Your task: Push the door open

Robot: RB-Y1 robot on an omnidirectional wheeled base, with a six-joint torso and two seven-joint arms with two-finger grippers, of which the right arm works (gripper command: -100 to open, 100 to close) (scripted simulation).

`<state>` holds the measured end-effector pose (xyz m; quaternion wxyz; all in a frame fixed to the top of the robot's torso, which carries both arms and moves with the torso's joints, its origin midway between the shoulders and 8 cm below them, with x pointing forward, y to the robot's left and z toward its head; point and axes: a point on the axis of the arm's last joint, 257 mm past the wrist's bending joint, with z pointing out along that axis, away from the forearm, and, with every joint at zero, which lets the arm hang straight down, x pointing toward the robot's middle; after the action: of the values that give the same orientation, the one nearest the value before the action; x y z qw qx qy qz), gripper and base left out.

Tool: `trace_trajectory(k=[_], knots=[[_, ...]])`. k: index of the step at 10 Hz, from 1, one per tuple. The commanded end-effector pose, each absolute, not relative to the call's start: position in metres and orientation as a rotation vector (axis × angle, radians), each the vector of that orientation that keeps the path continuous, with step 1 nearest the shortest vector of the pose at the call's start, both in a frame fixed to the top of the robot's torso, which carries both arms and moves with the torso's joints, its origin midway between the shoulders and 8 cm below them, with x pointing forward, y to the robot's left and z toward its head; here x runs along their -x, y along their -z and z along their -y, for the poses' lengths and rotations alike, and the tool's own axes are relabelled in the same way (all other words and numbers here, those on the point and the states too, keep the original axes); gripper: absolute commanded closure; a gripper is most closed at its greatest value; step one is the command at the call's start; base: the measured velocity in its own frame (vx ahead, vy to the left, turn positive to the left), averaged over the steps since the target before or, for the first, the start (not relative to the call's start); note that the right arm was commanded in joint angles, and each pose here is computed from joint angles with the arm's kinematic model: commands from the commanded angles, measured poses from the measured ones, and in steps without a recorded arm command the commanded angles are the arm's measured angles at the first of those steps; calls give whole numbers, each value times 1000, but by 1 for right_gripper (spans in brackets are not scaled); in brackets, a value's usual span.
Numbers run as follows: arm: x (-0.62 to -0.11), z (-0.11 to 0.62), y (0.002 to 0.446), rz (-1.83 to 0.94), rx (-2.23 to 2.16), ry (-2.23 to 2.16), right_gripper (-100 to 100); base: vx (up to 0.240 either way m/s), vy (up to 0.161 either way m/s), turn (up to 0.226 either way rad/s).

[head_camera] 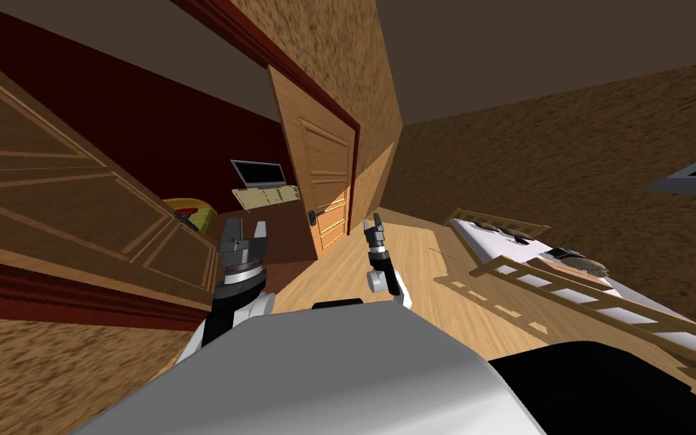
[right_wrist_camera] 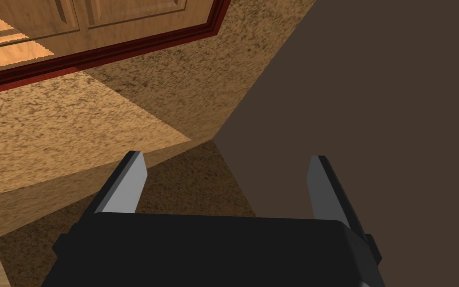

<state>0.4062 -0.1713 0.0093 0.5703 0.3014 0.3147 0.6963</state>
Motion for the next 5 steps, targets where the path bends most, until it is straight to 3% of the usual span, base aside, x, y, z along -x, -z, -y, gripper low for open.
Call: trace_trajectory(k=[1,5], knots=[[-410,155,-1,-765,-713,-1667,-100,105,5,-65],[-421,116,17,-837,-723,-1747,-100,95,16,-60]])
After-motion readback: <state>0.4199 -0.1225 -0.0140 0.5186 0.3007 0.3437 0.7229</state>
